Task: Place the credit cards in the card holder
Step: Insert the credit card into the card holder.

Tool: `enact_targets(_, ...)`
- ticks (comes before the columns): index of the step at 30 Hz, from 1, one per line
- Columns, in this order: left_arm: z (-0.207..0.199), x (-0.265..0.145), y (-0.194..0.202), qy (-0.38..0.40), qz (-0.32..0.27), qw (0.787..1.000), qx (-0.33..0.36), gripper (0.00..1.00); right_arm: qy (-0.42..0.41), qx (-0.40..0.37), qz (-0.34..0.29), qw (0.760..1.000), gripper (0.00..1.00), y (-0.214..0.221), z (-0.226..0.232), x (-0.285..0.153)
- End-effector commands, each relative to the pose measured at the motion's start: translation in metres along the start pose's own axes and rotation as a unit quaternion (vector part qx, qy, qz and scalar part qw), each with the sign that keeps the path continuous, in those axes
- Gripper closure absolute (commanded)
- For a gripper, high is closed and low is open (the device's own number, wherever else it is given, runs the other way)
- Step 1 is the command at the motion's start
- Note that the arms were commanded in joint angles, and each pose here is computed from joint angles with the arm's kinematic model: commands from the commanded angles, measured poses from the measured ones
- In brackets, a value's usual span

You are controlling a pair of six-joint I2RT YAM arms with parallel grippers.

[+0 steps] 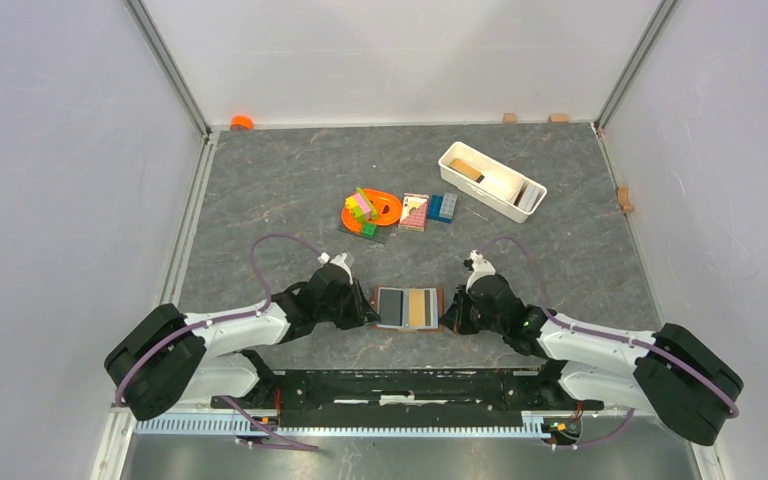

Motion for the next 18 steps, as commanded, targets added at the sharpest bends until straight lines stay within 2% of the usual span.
enact_targets(1,-0.005,0.002,-0.007,0.01,-0.021,1.0,-0.009,0.81,0.042,-0.02,-0.015,0.999,0.88,-0.002,-0.014,-0.009)
enact_targets(3,-0.004,0.003,-0.006,0.008,-0.018,1.0,-0.008,0.86,0.03,-0.024,-0.035,0.999,0.78,-0.01,-0.005,-0.014)
enact_targets(6,-0.005,0.004,-0.005,0.009,-0.013,1.0,-0.005,0.91,0.017,-0.034,-0.05,0.998,0.69,-0.019,0.005,-0.02)
enact_targets(11,-0.005,0.004,-0.005,0.01,-0.012,1.0,-0.004,0.95,-0.031,-0.032,-0.052,0.998,0.68,-0.024,0.023,-0.02)
enact_targets(18,-0.005,0.004,-0.004,0.011,-0.007,1.0,-0.004,0.96,-0.09,-0.017,-0.03,0.995,0.73,-0.017,0.034,-0.013)
Point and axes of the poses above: each gripper's point midway between its finger pads, its own x axis out along the fingers, its own z axis along the line the jaws close on, y = z × x, the point moved 6 cm from there along -x, back along the fingers, and after that the axes turned 11 degrees about x, right-handed, at the moved point
